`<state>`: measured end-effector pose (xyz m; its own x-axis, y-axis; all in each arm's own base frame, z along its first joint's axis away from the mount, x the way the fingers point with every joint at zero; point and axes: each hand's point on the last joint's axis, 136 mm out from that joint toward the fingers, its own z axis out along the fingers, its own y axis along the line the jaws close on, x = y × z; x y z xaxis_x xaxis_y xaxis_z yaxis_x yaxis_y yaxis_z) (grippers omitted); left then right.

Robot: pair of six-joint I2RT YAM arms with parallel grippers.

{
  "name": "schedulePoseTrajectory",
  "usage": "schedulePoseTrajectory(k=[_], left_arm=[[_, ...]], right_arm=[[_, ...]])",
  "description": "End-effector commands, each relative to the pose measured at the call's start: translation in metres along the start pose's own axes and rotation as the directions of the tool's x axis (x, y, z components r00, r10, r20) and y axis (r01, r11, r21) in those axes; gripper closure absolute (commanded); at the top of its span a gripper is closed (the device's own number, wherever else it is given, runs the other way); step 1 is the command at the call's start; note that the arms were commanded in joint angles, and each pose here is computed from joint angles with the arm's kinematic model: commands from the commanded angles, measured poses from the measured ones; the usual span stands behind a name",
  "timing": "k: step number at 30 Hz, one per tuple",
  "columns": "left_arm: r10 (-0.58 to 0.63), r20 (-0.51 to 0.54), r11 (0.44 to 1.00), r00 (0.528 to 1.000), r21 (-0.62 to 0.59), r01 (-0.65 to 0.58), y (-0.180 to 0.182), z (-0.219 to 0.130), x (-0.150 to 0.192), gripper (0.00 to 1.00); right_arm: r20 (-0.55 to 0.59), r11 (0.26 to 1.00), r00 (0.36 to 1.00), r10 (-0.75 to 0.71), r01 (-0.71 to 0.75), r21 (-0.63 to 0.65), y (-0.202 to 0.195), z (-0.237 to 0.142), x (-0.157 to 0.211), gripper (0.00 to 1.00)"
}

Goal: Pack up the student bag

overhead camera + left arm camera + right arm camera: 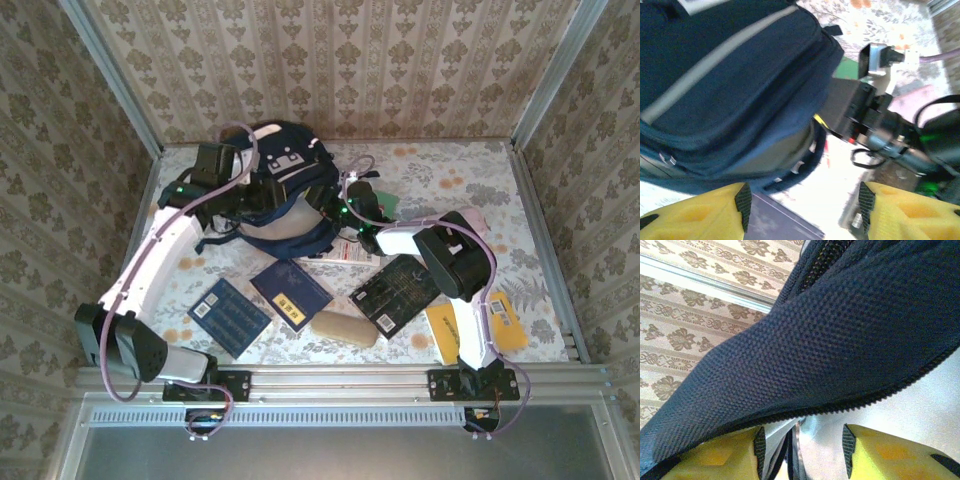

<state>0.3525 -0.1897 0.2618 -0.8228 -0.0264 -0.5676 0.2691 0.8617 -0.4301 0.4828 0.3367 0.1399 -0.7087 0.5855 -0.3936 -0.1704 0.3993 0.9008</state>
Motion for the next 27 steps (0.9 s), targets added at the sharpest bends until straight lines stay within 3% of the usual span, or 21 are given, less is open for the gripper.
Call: schedulePoseTrajectory(k=[1, 6, 11, 19, 22, 24, 27], left_arm=[[0.218, -0.095, 0.971, 0.971, -0.076, -0.226, 0.011, 0.032, -0.004, 0.37], [0.444, -0.151, 0.896, 0.883, 0.069, -0.438, -0.017, 0.071, -0.005, 0.37], [0.478, -0.214, 0.878, 0.852, 0.130, -0.460, -0.017, 0.098, -0.004, 0.38], [0.487, -0.249, 0.862, 0.837, -0.019, -0.507, 0.010, 0.120, -0.016, 0.47], [0.484, -0.247, 0.862, 0.839, -0.027, -0.506, 0.012, 0.124, -0.017, 0.60], [0.474, -0.256, 0.867, 0.843, -0.031, -0.497, 0.015, 0.128, -0.015, 0.81], [0.465, -0.257, 0.870, 0.847, -0.042, -0.490, 0.017, 0.128, -0.015, 1.00]], right_arm=[[0.072, 0.995, 0.997, 0.001, 0.007, -0.104, 0.026, 0.001, -0.028, 0.53], [0.049, 0.996, 0.999, 0.011, -0.006, -0.091, 0.015, 0.004, -0.026, 0.53], [0.033, 0.997, 0.999, 0.014, -0.011, -0.081, 0.009, 0.006, -0.023, 0.54], [0.021, 0.997, 0.999, 0.024, -0.022, -0.078, 0.003, 0.007, -0.021, 0.55], [0.019, 0.997, 1.000, 0.024, -0.023, -0.078, 0.003, 0.006, -0.020, 0.57], [0.020, 0.997, 0.999, 0.026, -0.024, -0.076, 0.002, 0.006, -0.020, 0.58], [0.022, 0.998, 1.000, 0.014, -0.013, -0.062, 0.003, 0.000, -0.021, 0.58]])
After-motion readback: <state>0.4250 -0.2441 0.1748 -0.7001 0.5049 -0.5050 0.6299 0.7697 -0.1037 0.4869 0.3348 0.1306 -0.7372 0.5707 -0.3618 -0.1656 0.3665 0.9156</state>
